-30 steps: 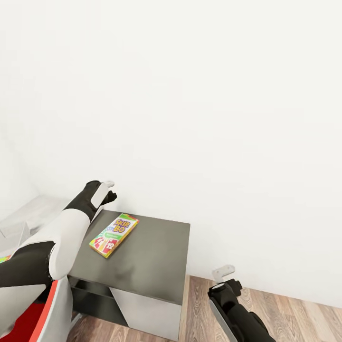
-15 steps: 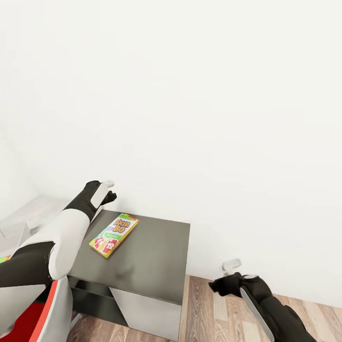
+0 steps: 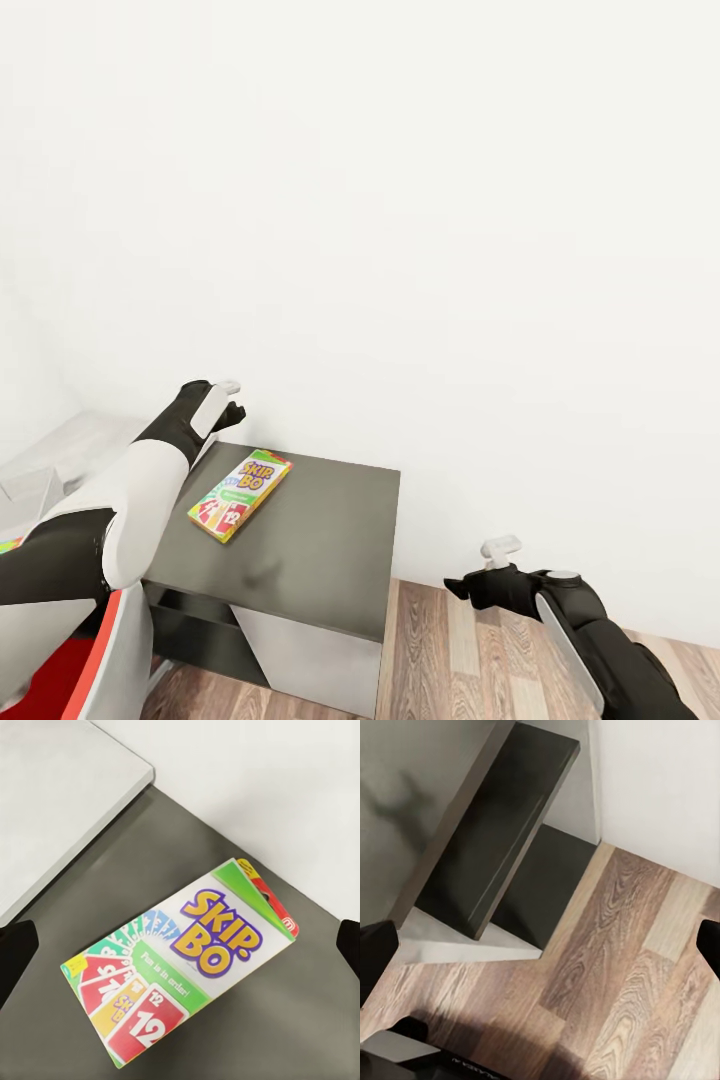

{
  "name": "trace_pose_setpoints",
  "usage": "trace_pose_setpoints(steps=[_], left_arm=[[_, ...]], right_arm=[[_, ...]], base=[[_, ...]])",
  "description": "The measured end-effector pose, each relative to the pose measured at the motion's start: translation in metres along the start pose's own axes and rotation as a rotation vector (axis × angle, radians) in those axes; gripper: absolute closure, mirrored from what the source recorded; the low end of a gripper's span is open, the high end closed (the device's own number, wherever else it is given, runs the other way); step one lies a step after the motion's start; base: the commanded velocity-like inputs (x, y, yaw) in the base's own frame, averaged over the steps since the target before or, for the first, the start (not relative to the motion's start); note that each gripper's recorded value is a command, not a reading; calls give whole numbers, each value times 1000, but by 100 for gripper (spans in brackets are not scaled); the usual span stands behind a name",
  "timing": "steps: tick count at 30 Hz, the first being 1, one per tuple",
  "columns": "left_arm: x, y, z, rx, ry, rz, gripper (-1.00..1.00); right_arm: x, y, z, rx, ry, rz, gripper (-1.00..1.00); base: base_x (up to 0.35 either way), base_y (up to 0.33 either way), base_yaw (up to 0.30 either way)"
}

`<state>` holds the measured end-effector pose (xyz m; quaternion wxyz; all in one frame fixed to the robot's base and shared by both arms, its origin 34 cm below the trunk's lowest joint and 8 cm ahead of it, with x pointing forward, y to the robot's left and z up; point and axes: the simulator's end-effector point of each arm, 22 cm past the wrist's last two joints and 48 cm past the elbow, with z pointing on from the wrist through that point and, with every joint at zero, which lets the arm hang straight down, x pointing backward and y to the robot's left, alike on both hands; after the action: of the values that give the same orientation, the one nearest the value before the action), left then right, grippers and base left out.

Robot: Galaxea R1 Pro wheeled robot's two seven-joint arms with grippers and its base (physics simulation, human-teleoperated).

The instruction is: Put all the toys in the child's room - the three board games (two on the bed and one on the table), the two jigsaw puzzles on the table, and the tennis ball on the table - inside the toy box on the table in the child's room.

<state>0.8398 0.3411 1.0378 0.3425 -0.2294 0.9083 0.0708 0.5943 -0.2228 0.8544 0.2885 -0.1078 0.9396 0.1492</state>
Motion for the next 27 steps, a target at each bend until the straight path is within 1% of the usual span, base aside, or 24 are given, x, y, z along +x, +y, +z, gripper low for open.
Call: trace_pose_setpoints(steps=[5, 9, 11, 20, 27], left_arm=[[0, 0, 0, 0, 0, 0, -100], [0, 0, 1, 0, 0, 0, -100], [0, 0, 2, 0, 0, -1, -100], [2, -2, 9, 0, -1, -1, -100], [-3, -3, 14, -2, -29, -16, -100]], right_arm=[[-1, 6, -1, -31, -4, 2, -100], [-2, 17, -1, -80, -6, 2, -100], [-3, 20, 1, -95, -12, -2, -100], [-9, 22, 7, -111, -44, -17, -100], [-25, 23, 10, -121, -113, -48, -100]], base=[[0, 0, 0], [0, 0, 0], [0, 0, 0], [0, 0, 0], [0, 0, 0]])
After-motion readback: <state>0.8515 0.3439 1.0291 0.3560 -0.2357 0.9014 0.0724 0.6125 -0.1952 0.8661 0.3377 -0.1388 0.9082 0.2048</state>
